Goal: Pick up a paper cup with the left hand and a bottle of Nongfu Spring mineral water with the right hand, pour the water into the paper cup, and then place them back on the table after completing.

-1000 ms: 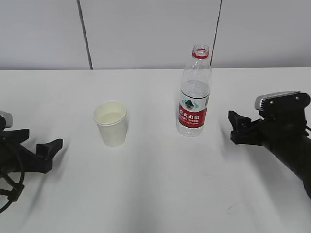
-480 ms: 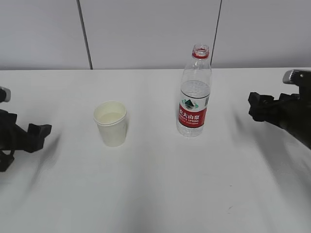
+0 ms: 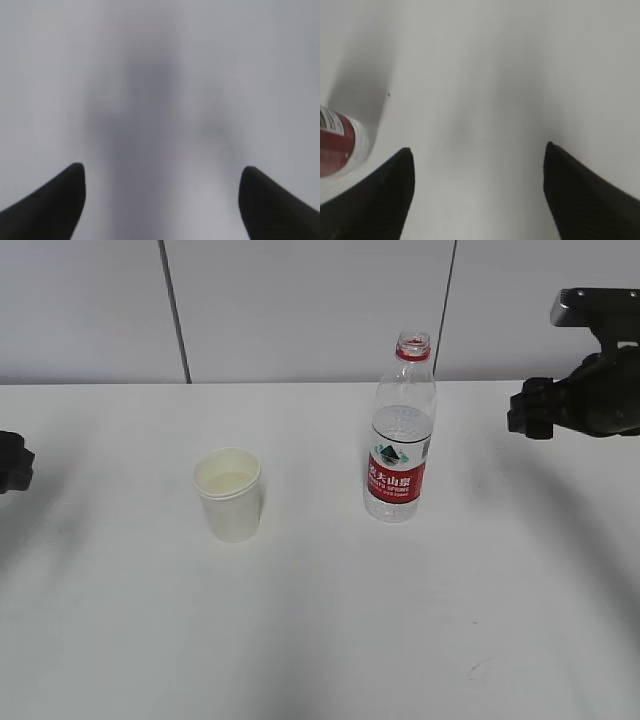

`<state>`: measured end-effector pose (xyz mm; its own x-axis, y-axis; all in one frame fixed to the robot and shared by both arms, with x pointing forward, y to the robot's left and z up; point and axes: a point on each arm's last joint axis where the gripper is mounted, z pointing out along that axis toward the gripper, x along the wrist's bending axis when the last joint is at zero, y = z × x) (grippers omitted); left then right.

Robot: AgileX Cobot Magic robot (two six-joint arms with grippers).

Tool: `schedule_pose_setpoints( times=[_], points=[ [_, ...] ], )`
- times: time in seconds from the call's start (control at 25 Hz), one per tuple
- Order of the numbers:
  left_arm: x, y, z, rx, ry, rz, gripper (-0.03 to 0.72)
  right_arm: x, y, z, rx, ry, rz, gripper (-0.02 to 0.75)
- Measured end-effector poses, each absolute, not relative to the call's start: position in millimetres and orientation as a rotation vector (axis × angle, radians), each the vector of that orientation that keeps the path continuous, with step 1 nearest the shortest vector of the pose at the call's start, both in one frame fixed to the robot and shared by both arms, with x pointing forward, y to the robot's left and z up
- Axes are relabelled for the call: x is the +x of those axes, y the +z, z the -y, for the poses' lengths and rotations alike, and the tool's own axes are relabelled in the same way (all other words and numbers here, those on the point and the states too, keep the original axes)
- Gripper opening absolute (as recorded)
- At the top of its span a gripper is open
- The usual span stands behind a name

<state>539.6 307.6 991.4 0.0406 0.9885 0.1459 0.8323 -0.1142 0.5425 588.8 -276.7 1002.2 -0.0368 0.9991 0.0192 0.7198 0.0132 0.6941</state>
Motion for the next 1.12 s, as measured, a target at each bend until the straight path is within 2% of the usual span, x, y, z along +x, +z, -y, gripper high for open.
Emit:
schedule_pose_setpoints(
  times=[0.24, 0.44, 0.76, 1.12],
  points=[
    [533.0, 1006.4, -307.8, 2.126, 0.524, -1.984, 0.563, 584.9, 1030.8, 279.6, 1.856, 0.465, -2.013, 0.593],
    [521.9, 1009.4, -300.0, 2.150, 0.349, -1.984, 0.563, 572.8, 1031.0, 280.6, 1.899, 0.307, -2.142, 0.591],
    [476.1, 1064.4, -299.8, 2.063, 0.484, -1.894, 0.562, 531.8, 1065.6, 276.9, 1.865, 0.445, -2.145, 0.590],
    [379.7, 1076.3, -299.8, 2.013, 0.529, -1.854, 0.562, 426.3, 1071.0, 283.3, 1.821, 0.514, -2.103, 0.589]
  ],
)
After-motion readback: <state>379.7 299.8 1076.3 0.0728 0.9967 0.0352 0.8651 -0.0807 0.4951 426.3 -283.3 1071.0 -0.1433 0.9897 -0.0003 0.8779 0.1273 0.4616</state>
